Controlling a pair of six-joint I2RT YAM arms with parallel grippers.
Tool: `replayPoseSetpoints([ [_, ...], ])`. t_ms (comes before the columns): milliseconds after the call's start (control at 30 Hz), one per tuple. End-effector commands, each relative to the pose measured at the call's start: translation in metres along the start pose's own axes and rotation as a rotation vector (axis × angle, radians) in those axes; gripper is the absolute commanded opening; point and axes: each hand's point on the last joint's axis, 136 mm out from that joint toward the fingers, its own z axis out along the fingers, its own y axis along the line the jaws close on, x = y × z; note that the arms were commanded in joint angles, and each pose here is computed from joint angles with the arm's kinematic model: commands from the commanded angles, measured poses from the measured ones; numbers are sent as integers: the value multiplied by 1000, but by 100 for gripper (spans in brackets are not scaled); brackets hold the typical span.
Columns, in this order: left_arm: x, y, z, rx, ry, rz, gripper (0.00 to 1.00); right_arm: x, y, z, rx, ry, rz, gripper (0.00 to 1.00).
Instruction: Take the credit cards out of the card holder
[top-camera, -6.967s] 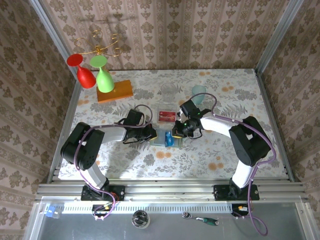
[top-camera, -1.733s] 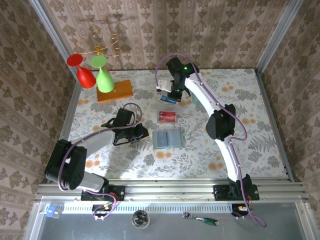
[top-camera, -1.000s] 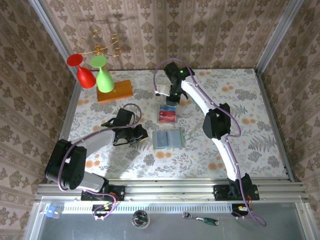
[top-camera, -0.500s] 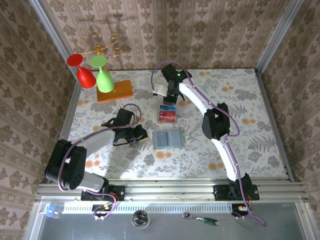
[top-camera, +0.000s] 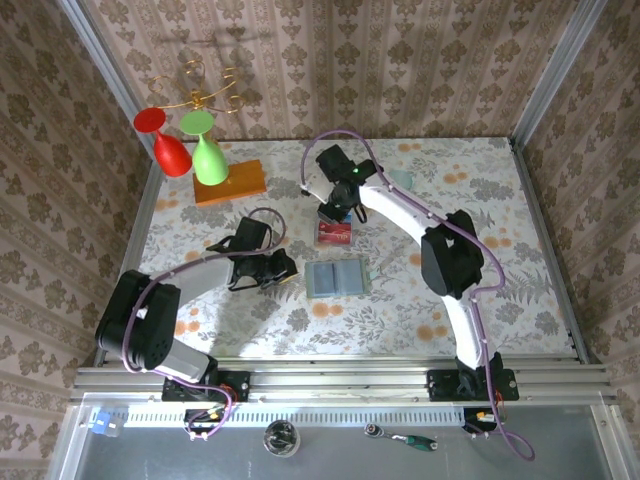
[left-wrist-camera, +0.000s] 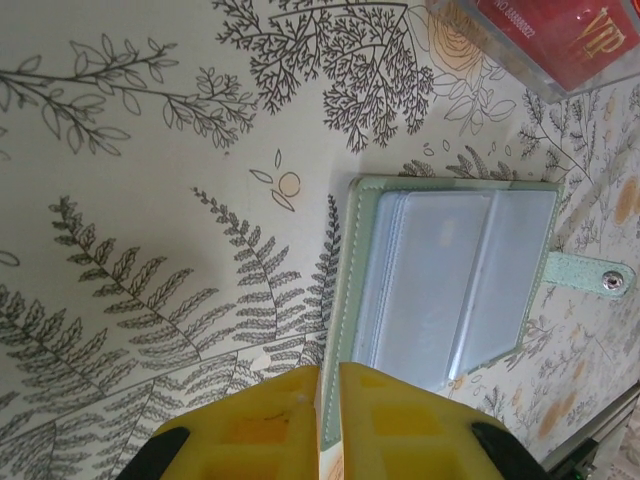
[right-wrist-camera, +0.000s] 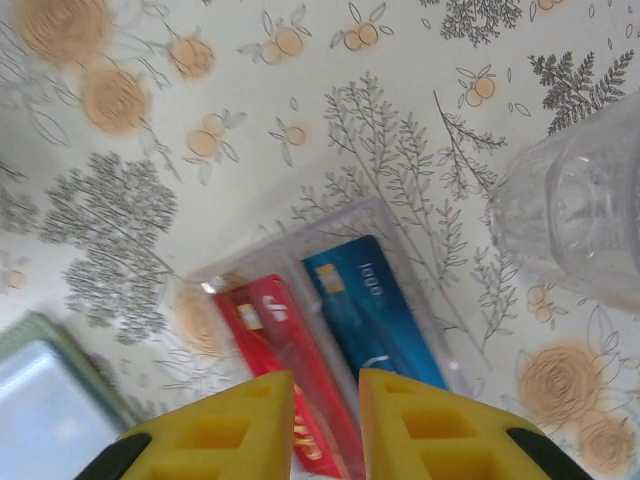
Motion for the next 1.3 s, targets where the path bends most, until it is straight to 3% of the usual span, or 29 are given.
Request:
replayPoseSetpoints([
  [0, -17, -13, -2, 36, -54, 32, 14, -14, 0, -25, 53, -81, 190, 26],
  [200, -17, -18, -2, 59, -64, 55, 14, -4, 14, -40, 23, -120, 398, 27],
  [467, -2, -31, 17, 92, -44, 92, 14, 15, 57, -46, -147, -168, 607, 30],
  [800, 10, -40, 31, 109, -47, 140, 13, 45, 102, -32, -188, -112, 646, 29],
  [1267, 8, -49, 24, 106, -75, 201, 13, 50, 109, -25, -185, -115, 650, 29],
])
